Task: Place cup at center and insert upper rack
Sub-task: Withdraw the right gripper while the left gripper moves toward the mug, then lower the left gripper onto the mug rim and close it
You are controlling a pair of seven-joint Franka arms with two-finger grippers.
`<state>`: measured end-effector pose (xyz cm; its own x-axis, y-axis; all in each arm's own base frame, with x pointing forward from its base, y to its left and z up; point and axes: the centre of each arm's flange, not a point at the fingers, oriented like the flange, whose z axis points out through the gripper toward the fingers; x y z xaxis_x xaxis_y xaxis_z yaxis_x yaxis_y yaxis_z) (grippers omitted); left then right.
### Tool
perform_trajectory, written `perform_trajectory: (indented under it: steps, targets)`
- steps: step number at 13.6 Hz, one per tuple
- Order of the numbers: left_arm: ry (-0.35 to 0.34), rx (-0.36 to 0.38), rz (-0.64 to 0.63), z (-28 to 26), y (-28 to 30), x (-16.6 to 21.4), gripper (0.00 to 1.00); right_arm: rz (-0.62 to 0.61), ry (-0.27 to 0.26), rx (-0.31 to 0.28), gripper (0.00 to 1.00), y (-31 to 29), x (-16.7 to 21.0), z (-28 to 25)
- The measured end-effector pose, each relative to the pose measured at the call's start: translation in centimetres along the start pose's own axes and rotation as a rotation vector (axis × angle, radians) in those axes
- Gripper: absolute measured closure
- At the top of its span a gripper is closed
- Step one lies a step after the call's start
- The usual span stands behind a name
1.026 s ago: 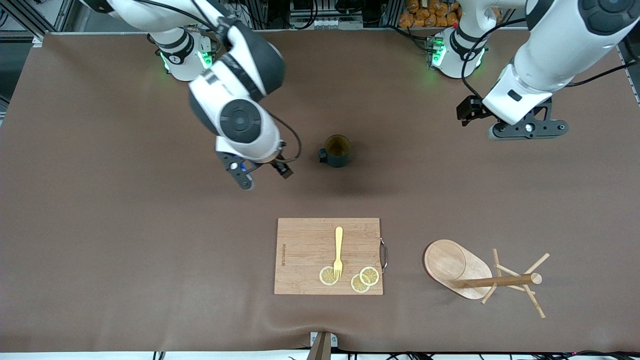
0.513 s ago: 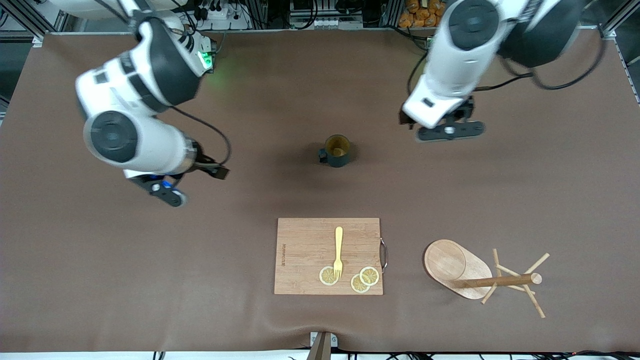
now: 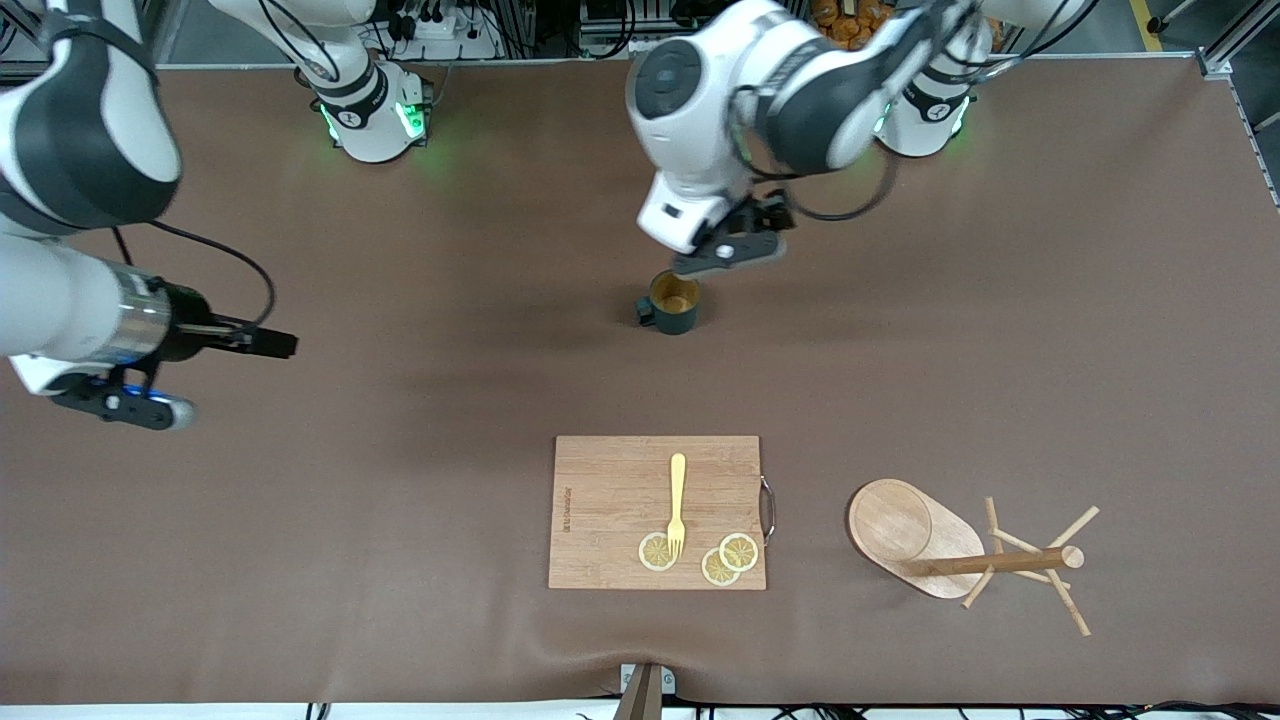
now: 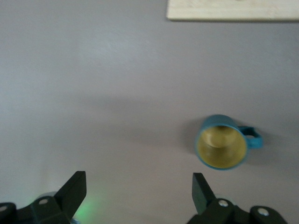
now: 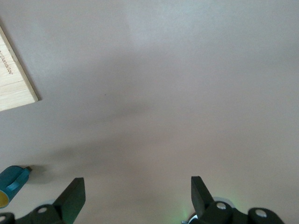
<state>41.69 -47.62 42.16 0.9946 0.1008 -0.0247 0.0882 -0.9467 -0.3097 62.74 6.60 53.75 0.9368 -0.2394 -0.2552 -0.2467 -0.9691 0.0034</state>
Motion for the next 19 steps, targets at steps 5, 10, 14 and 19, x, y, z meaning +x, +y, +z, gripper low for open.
perform_trajectory:
  steps: [5, 10, 14, 19]
  targets:
    - [0.075, 0.059, -0.015, 3.3, 9.3, -7.6, 0.00, -0.075, 0.121, -0.004, 0.00, -1.7, -4.0, -1.2]
    - [0.247, 0.024, -0.119, 6.1, 15.2, -13.8, 0.00, -0.102, 0.217, 0.040, 0.00, -2.3, -7.0, -0.6]
    - [0.409, -0.036, -0.234, 10.4, 18.9, -16.4, 0.00, -0.170, 0.273, 0.066, 0.00, 0.6, -6.2, -4.1]
    - [0.610, -0.122, -0.392, 13.9, 20.9, -16.5, 0.00, -0.186, 0.251, 0.051, 0.00, 0.6, -7.0, -6.9]
